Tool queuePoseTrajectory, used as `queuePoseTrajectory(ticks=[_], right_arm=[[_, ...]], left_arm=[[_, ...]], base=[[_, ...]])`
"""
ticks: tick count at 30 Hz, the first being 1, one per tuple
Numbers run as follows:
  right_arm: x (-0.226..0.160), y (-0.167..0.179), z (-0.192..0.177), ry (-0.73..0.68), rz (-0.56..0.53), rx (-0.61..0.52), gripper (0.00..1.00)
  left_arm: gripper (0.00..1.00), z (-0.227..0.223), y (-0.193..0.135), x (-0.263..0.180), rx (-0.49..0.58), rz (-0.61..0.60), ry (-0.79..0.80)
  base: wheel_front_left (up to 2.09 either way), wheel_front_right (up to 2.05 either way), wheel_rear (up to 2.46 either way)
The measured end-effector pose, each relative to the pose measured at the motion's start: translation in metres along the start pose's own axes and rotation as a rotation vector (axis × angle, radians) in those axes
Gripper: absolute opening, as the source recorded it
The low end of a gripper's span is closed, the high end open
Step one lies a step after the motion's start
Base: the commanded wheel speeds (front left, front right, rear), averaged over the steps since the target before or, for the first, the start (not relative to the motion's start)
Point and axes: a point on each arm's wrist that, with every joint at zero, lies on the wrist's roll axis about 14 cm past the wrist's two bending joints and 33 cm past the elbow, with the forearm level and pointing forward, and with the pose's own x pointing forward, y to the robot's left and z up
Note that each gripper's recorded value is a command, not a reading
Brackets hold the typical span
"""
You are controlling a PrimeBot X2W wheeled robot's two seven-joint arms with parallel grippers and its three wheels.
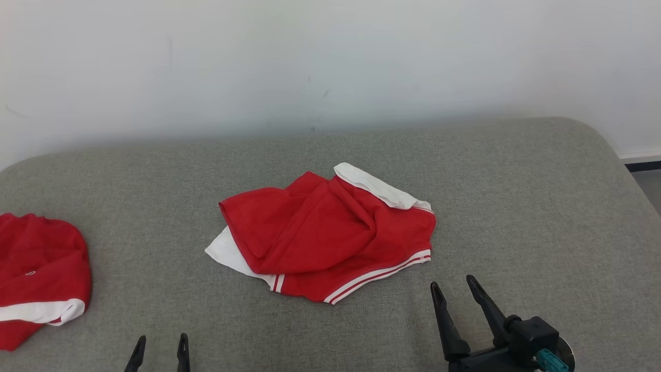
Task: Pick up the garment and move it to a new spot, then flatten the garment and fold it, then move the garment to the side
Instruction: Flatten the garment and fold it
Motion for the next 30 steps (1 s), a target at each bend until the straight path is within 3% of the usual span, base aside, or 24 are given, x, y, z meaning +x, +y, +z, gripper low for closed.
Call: queuePoseTrajectory(ticks=[9,18,30], right_arm=[[0.003,0.000,-0.001,0.004,0.008,-0.005,1.00],[0.020,0.032,-0.013,0.042,0.118,-0.007,1.00],[0.043,0.088,-0.079,0.257,0.316,-0.015,1.00]], left_arm=[[1.00,-0.007,0.000,-0.004,-0.013,0.009,0.019],[1.00,-0.021,0.001,-0.016,-0.036,0.024,0.061],[1.00,-0.032,0.015,-0.031,-0.068,0.092,0.092]], base=[[0.00,0.00,0.00],[0.00,0.00,0.00],[0.00,0.00,0.00]])
